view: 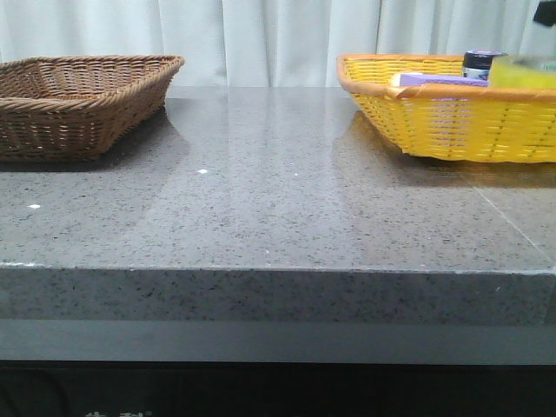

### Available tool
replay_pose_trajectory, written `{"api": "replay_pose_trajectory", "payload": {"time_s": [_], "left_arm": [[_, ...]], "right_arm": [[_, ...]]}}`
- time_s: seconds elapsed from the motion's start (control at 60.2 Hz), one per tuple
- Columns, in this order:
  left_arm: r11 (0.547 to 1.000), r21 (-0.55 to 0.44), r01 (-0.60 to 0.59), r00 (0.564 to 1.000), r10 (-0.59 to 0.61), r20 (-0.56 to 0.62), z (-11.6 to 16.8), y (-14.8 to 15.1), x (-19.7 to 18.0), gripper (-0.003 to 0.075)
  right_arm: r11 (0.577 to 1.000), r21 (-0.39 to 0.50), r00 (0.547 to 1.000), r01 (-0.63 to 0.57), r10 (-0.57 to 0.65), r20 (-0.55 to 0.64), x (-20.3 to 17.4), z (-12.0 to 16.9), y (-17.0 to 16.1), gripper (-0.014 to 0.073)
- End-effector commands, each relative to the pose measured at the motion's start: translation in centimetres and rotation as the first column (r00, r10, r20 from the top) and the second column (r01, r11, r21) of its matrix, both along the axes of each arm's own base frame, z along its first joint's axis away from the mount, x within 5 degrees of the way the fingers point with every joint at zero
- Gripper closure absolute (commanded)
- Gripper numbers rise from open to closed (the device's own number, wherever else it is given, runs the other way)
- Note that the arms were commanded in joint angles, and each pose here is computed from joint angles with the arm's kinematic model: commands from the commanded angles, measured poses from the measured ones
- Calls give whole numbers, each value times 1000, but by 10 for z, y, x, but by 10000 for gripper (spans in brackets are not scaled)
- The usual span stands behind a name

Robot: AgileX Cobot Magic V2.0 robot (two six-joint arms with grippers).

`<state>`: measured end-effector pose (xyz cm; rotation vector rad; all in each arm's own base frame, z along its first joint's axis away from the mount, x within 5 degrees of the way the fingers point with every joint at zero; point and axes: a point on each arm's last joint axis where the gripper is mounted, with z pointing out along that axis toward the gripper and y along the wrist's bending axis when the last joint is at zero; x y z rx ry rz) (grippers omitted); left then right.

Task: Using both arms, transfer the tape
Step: 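Lift the tape roll out and set it on the table between baskets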

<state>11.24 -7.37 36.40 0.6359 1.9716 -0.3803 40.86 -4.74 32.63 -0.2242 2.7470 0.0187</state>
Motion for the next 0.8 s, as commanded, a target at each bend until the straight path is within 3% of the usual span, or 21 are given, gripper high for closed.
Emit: {"api": "replay_pose_trajectory", "payload": {"time_s": [0.0, 0.232, 0.399, 0.531, 0.781], "left_arm": [[998, -66, 0, 997, 5, 74, 15, -2, 1, 154], [998, -66, 0, 997, 5, 74, 15, -2, 1, 154], [998, -66, 0, 997, 5, 74, 15, -2, 1, 154], [998, -66, 0, 997, 5, 74, 15, -2, 1, 154], [998, -66, 0, 997, 5, 74, 15, -2, 1, 154]], "right_arm": [[999, 24, 997, -22, 20, 77, -31, 52, 8, 518], [993, 67, 978, -100, 85, 192, -58, 92, 38, 518], [968, 86, 949, -238, 212, 235, -73, 106, 84, 518], [930, 87, 915, -358, 331, 229, -80, 105, 126, 518], [824, 84, 810, -560, 522, 268, -95, 99, 209, 518]]}}
